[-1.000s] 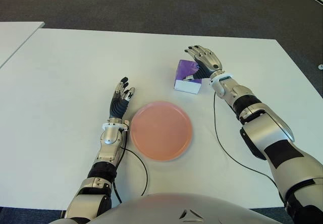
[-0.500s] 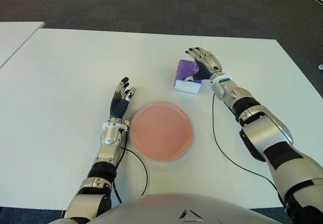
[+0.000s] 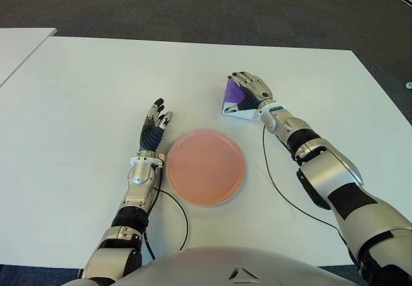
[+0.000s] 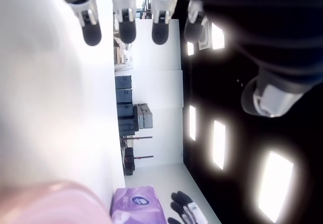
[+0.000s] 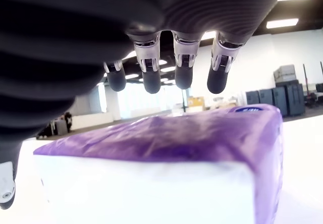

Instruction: Put the tissue paper into the plate.

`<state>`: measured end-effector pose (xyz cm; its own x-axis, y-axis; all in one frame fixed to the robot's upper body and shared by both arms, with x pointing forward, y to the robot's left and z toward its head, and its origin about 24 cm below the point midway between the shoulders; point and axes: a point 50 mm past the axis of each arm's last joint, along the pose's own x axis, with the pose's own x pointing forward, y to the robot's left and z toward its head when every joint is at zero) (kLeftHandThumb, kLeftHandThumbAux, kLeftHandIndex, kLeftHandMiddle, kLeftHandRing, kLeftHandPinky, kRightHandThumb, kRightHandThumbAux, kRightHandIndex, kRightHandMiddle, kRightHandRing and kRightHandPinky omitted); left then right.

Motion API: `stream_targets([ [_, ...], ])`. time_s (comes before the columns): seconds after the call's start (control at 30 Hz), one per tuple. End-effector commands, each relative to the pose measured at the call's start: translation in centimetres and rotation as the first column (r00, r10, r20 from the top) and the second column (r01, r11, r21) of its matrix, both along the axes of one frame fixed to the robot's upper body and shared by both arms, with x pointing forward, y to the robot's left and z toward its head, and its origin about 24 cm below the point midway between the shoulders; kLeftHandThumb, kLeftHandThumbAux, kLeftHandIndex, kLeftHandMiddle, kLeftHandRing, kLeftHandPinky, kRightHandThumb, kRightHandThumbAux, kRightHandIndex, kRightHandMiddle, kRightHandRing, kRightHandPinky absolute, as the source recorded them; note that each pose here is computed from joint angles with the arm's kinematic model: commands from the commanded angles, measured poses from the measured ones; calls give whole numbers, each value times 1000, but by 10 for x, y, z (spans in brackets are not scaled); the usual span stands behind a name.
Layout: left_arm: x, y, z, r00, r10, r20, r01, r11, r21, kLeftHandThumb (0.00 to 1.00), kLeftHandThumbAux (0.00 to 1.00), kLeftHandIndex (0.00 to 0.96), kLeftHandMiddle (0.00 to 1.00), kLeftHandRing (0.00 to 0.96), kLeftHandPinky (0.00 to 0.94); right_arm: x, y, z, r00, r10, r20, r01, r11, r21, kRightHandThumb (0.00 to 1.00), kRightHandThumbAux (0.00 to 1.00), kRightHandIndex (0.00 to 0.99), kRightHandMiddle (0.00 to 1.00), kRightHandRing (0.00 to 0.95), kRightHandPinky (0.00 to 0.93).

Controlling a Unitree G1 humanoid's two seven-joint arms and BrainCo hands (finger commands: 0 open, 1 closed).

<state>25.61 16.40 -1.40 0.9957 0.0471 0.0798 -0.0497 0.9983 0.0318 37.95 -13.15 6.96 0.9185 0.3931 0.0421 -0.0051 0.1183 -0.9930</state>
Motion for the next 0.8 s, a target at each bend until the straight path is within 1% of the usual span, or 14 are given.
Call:
stream_targets([
  [0.03, -18, 5, -25, 992, 10, -124, -11, 1000, -4, 0, 437, 0, 0, 0, 0, -5, -1, -13, 999, -5, -45, 4, 1000, -30, 165, 518, 0, 0, 0, 0],
  [0.27, -18, 5, -24, 993, 14, -118, -14, 1000, -2, 0, 437, 0, 0, 0, 0, -9, 2, -19, 998, 24, -52, -28, 997, -68, 156, 520, 0, 0, 0, 0],
  [0.4, -18, 5, -24, 993, 16, -116, -16, 1000, -3, 0, 441, 0, 0, 0, 0, -12, 2, -26, 997, 31, -71, -39, 993, -114, 150, 524, 0, 0, 0, 0],
  [0.6, -19, 5, -24, 993, 14, -115, -14, 1000, -5, 0, 439, 0, 0, 0, 0, -14, 0, -32, 996, 23, -89, -37, 987, -155, 135, 518, 0, 0, 0, 0],
  [0.8, -19, 4, -25, 993, 13, -118, -14, 1000, -6, 0, 435, 0, 0, 0, 0, -14, -4, -34, 994, -3, -105, -15, 985, -172, 118, 502, 0, 0, 0, 0],
])
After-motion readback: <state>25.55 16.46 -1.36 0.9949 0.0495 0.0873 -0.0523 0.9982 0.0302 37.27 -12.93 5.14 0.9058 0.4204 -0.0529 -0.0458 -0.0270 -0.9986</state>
